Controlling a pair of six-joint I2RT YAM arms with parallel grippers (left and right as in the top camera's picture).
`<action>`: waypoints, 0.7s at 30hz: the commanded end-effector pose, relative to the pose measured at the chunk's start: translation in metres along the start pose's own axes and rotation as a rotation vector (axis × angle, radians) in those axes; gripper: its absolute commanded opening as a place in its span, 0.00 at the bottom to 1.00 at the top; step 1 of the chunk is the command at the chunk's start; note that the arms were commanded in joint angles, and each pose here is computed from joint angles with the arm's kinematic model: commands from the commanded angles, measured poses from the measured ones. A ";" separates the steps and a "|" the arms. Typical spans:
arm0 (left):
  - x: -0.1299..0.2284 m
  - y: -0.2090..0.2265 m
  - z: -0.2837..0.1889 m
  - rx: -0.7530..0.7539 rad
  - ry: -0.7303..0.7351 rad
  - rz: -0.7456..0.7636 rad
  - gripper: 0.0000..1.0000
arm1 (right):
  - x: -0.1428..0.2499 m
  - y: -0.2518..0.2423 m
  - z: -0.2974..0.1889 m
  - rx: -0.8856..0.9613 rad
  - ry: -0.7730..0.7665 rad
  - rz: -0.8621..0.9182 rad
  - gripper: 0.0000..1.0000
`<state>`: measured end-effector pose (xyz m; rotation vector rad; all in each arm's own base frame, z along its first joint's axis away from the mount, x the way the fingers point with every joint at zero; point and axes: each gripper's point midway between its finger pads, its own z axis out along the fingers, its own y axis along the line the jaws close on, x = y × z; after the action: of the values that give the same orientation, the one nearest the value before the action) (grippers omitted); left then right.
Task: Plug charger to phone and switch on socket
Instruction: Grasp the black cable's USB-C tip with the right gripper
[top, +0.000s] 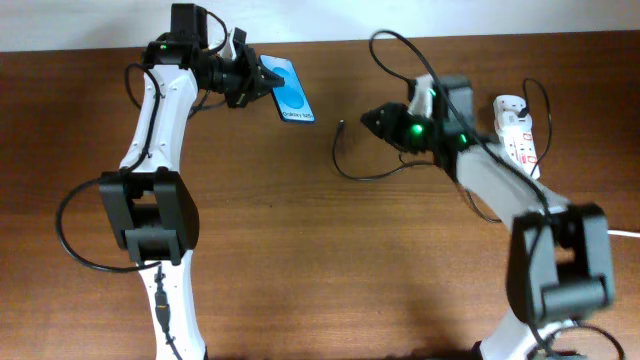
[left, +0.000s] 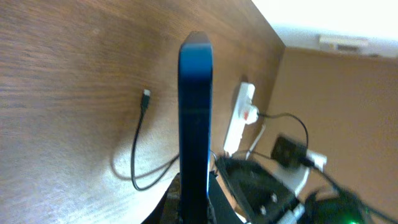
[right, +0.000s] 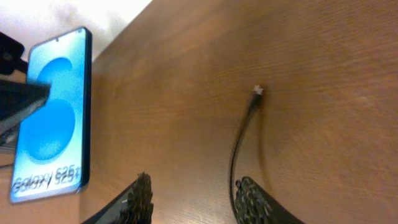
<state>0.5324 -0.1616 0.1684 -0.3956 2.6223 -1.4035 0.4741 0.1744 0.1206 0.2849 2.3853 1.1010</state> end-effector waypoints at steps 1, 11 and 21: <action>0.016 -0.022 -0.005 0.123 0.083 0.089 0.00 | -0.007 0.009 0.036 0.019 0.060 -0.059 0.45; 0.024 -0.041 -0.021 0.277 0.148 0.076 0.00 | 0.027 -0.035 0.096 0.086 0.131 0.091 0.41; 0.026 -0.045 -0.022 0.297 0.162 0.069 0.00 | 0.044 -0.048 0.121 0.188 0.094 0.064 0.36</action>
<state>0.5107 -0.1747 0.2036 -0.2059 2.5116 -1.7605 0.4973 0.2338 0.0145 0.3856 2.5805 0.9932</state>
